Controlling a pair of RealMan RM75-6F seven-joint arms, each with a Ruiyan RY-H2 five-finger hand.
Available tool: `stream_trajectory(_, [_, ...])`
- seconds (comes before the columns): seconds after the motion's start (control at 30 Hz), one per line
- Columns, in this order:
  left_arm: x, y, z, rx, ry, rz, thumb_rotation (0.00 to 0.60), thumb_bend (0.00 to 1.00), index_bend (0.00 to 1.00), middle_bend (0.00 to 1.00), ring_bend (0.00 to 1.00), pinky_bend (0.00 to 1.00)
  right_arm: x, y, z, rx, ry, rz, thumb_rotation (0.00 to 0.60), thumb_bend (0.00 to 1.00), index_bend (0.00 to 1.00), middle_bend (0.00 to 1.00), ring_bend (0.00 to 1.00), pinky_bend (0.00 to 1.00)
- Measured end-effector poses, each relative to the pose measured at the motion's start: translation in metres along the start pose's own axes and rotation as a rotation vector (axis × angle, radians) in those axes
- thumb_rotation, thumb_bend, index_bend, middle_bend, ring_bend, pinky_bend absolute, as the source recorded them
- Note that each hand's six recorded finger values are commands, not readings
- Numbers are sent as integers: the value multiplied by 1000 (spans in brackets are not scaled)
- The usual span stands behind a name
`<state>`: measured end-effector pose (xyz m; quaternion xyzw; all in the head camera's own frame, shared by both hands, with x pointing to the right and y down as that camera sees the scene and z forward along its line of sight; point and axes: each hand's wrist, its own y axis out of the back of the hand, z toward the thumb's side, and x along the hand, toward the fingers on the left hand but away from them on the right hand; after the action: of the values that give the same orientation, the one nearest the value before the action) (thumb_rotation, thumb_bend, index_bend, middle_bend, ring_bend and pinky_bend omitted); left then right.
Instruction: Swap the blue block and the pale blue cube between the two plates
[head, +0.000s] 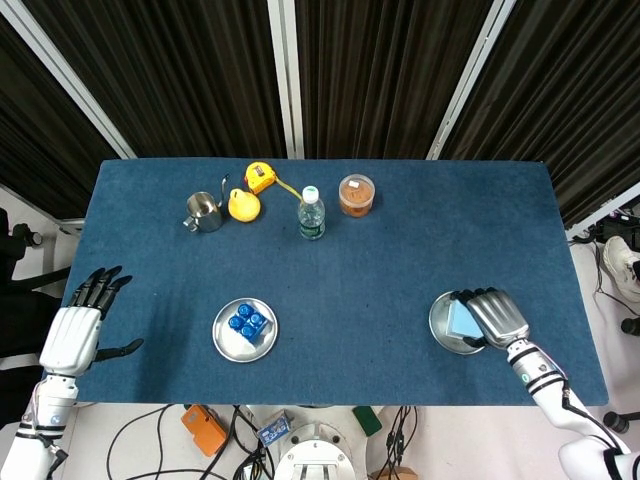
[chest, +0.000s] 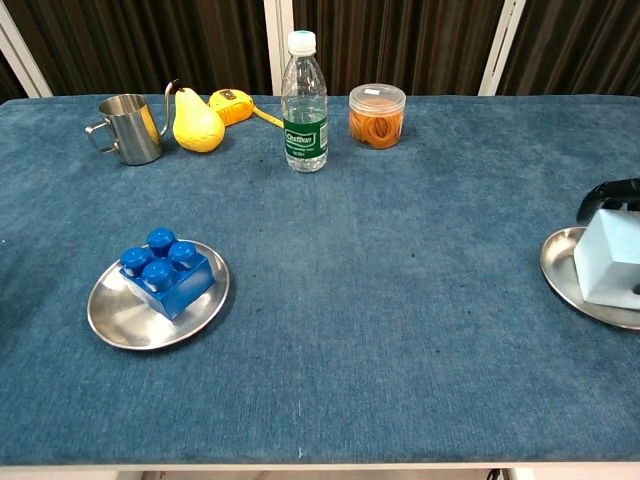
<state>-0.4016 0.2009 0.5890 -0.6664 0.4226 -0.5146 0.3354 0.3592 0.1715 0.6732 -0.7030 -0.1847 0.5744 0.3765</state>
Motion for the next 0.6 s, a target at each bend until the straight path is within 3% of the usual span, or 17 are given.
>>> stream_trajectory(0.1, [-1, 1, -1, -4, 0, 1, 600, 0, 137, 45, 0, 150, 10, 1, -3, 4, -4, -9, 600, 226, 0, 0, 2, 172])
stream_trajectory(0.3, [-13, 6, -7, -26, 14, 2, 600, 6, 138, 4, 0, 147, 44, 18, -9, -17, -25, -106, 600, 201, 0, 0, 0, 28])
stream_trajectory(0.43, [-35, 8, -21, 37, 73, -20, 600, 15, 125, 0, 0, 70, 85, 30, -23, 1, -116, -219, 600, 198, 0, 0, 0, 0])
stream_trajectory(0.6, [-66, 11, -38, 104, 133, 43, 600, 27, 115, 0, 0, 47, 150, 27, -38, 3, -280, -341, 600, 199, 0, 0, 0, 0])
